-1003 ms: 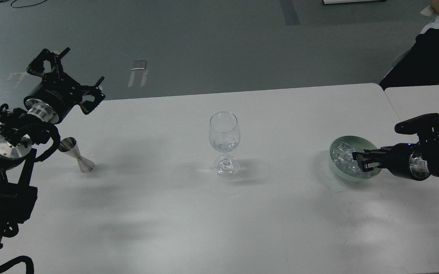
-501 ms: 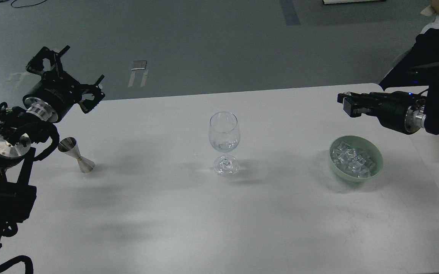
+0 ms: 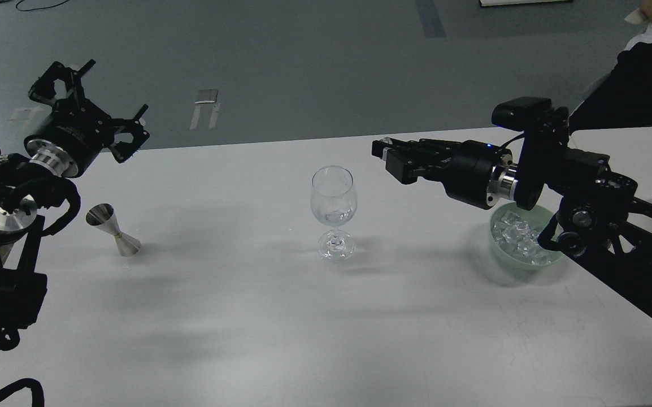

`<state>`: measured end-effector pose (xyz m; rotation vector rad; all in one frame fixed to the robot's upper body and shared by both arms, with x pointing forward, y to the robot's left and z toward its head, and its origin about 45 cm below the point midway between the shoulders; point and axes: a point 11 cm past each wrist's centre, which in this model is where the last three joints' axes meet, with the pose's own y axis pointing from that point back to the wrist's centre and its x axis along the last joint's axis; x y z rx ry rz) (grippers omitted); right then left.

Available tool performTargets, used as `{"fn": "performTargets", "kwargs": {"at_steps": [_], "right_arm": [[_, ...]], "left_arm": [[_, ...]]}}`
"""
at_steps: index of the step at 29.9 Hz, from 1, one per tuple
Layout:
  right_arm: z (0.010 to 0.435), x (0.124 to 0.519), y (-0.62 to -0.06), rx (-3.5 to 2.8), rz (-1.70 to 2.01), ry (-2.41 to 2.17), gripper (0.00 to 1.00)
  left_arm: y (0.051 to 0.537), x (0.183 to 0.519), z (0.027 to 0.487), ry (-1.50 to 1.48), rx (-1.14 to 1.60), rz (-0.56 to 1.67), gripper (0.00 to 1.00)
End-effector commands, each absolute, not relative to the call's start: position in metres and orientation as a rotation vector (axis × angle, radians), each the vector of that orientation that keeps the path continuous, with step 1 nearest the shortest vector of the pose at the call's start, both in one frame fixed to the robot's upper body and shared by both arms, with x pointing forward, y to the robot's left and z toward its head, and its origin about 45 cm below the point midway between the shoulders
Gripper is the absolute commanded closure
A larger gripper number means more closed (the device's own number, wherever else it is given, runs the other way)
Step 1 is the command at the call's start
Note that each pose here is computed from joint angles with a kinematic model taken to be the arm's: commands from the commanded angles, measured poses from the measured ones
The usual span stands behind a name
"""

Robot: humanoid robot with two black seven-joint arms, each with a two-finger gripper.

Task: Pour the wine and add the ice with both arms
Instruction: 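Carry the ice with the right gripper over the wine glass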

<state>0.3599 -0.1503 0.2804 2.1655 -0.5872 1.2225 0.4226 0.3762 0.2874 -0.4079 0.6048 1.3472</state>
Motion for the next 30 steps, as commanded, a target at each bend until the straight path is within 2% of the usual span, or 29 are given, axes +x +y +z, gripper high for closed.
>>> {"fn": "performTargets", "kwargs": {"at_steps": [1,9,30], "right_arm": [[0.29,0.361,-0.136,2.178,1.259,-0.588,0.95],[0.287,0.365,-0.109,2.11,1.342,-0.573,0.96],[0.256,0.36,-0.085,2.064,1.35,-0.485,0.95]], "left_arm": [[0.376,0.423,0.287,0.607,-0.409,1.346,0.02],[0.374,0.422,0.284,0.614,-0.408,1.345,0.02],[0.377,0.419,0.279,0.616,-0.404,1.346,0.02]]}}
